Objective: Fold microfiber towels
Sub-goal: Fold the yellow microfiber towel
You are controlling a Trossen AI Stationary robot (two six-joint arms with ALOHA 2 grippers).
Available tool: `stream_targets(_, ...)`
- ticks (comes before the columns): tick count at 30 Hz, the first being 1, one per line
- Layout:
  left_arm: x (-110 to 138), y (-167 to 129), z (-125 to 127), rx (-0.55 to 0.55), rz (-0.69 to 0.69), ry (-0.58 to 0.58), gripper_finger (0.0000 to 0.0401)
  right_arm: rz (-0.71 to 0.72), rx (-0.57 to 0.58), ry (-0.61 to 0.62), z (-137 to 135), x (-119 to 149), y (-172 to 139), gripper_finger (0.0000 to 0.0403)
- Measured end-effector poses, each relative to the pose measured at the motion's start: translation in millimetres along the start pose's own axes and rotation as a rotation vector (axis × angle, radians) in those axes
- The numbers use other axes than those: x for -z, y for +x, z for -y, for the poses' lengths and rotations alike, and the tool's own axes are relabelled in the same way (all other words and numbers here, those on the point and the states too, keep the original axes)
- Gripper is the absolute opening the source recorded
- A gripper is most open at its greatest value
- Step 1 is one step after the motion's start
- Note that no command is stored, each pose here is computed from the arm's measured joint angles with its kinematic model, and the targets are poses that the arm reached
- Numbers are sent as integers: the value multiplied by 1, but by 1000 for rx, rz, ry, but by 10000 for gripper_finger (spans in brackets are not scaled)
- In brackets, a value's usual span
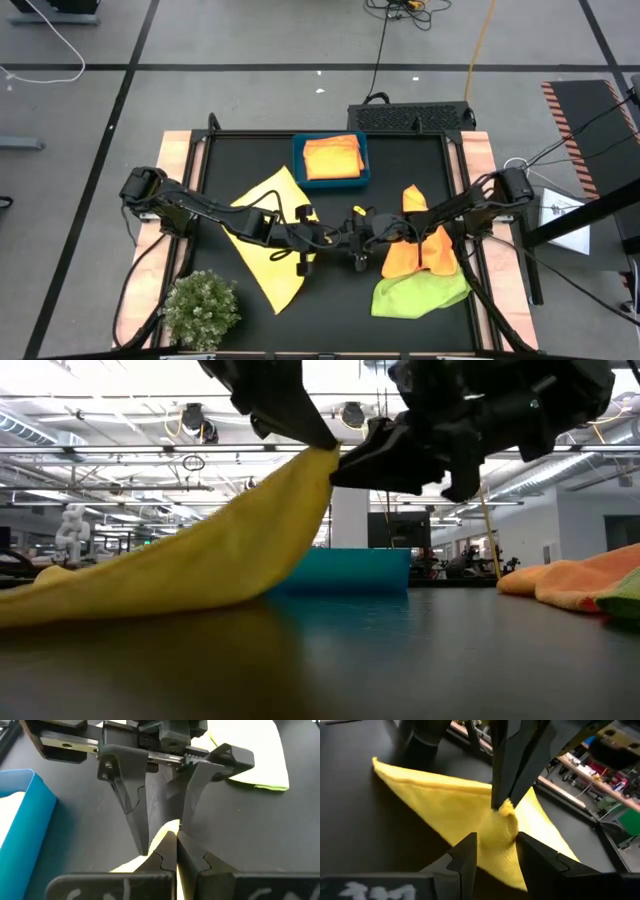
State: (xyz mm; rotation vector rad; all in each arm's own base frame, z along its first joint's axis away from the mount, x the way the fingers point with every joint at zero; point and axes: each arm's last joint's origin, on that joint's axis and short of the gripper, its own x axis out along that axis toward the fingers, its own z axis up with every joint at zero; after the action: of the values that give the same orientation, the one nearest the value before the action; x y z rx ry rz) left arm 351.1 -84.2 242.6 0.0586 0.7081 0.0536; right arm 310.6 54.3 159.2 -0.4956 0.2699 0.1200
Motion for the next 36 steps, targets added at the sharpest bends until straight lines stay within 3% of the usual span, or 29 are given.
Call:
stream_targets(6, 1, 0, 3, 56, -9, 2, 1, 70, 30, -3, 2, -4, 2, 130)
stream_targets(12, 1, -1, 5, 67, -9, 7, 1, 116, -44, 0, 0, -6, 2, 121)
stream_targets(22, 1, -1, 5, 59, -8, 9, 6, 86, -78, -3, -3, -3, 2, 11)
stream_targets(25, 1, -1, 4, 40, -6, 26, 6, 82, -78, -5, -3, -3, 2, 6)
stream_targets(28, 2, -2, 7, 16, -13, 41, 31, 79, -72, 4, -3, -3, 2, 4)
stream_targets(36, 16, -13, 19, -99, -112, 46, 147, 40, -8, 34, -1, -1, 2, 1)
